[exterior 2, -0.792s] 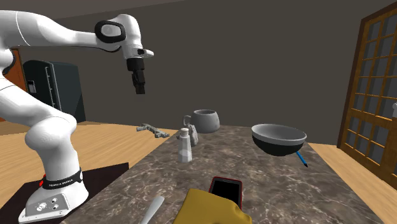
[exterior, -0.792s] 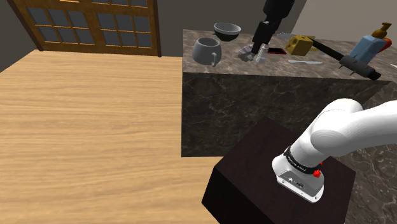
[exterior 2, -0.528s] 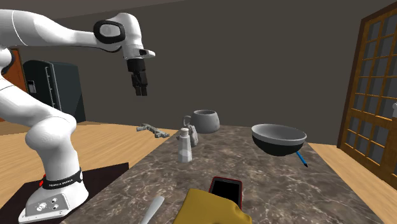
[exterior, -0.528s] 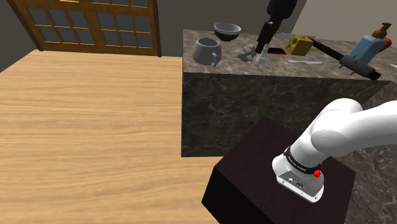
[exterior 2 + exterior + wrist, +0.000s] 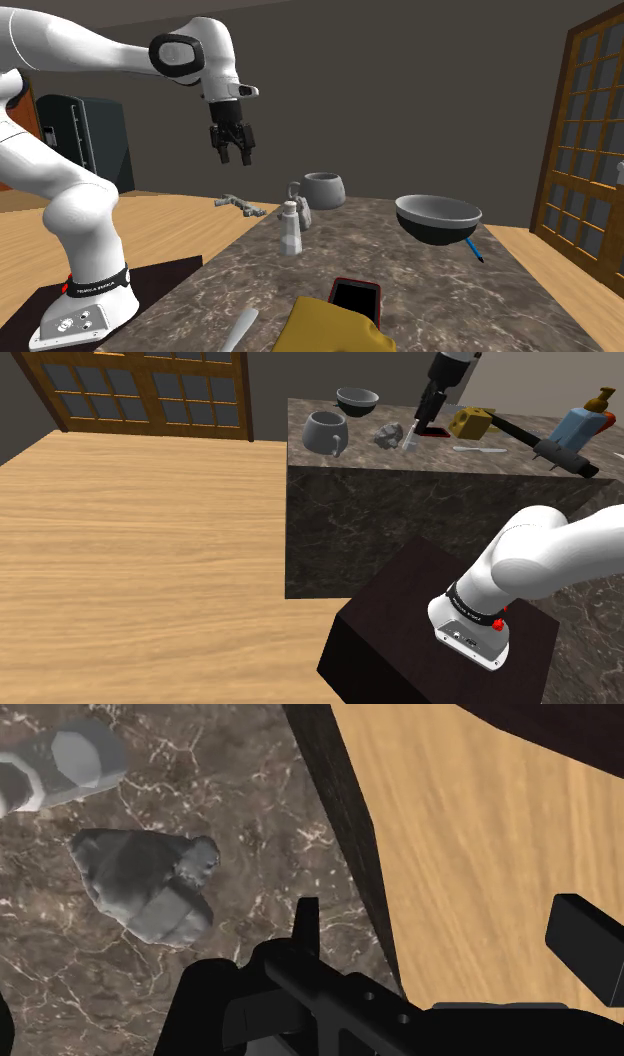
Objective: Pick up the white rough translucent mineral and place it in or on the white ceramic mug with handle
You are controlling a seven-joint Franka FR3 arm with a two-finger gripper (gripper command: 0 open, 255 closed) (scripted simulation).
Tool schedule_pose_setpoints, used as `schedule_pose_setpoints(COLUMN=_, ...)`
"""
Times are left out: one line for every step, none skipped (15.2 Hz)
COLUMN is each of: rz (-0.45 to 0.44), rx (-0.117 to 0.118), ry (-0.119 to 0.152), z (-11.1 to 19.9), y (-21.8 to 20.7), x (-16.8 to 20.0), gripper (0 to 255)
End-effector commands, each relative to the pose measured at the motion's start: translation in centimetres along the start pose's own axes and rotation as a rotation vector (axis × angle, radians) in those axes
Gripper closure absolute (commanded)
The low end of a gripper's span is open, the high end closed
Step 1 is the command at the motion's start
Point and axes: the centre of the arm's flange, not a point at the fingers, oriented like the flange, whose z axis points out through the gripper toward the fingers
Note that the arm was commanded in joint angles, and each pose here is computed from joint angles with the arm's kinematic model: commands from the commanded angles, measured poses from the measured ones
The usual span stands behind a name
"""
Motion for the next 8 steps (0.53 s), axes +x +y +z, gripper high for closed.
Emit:
schedule_pose_setpoints(rz=-0.085, rx=0.016, ry=0.013, z=0.6, y=3.2, x=-0.4, gripper=0)
schedule_pose_setpoints(rz=-0.124, rx=0.025, ry=0.019, z=1.0, y=4.6, x=-0.5, gripper=0)
schedule_pose_setpoints(rz=-0.163, rx=0.034, ry=0.026, z=1.5, y=6.0, x=-0.5, gripper=0)
schedule_pose_setpoints(rz=-0.201, rx=0.043, ry=0.032, z=1.9, y=7.4, x=-0.5, gripper=0)
schedule_pose_setpoints(rz=-0.240, rx=0.051, ry=0.039, z=2.4, y=8.8, x=-0.5, gripper=0)
schedule_pose_setpoints(rz=-0.279, rx=0.060, ry=0.045, z=2.8, y=10.1, x=-0.4, gripper=0)
schedule_pose_setpoints(rz=-0.318, rx=0.069, ry=0.052, z=3.3, y=11.5, x=-0.2, gripper=0)
schedule_pose_setpoints(rz=-0.356, rx=0.078, ry=0.058, z=3.8, y=12.9, x=0.1, gripper=0)
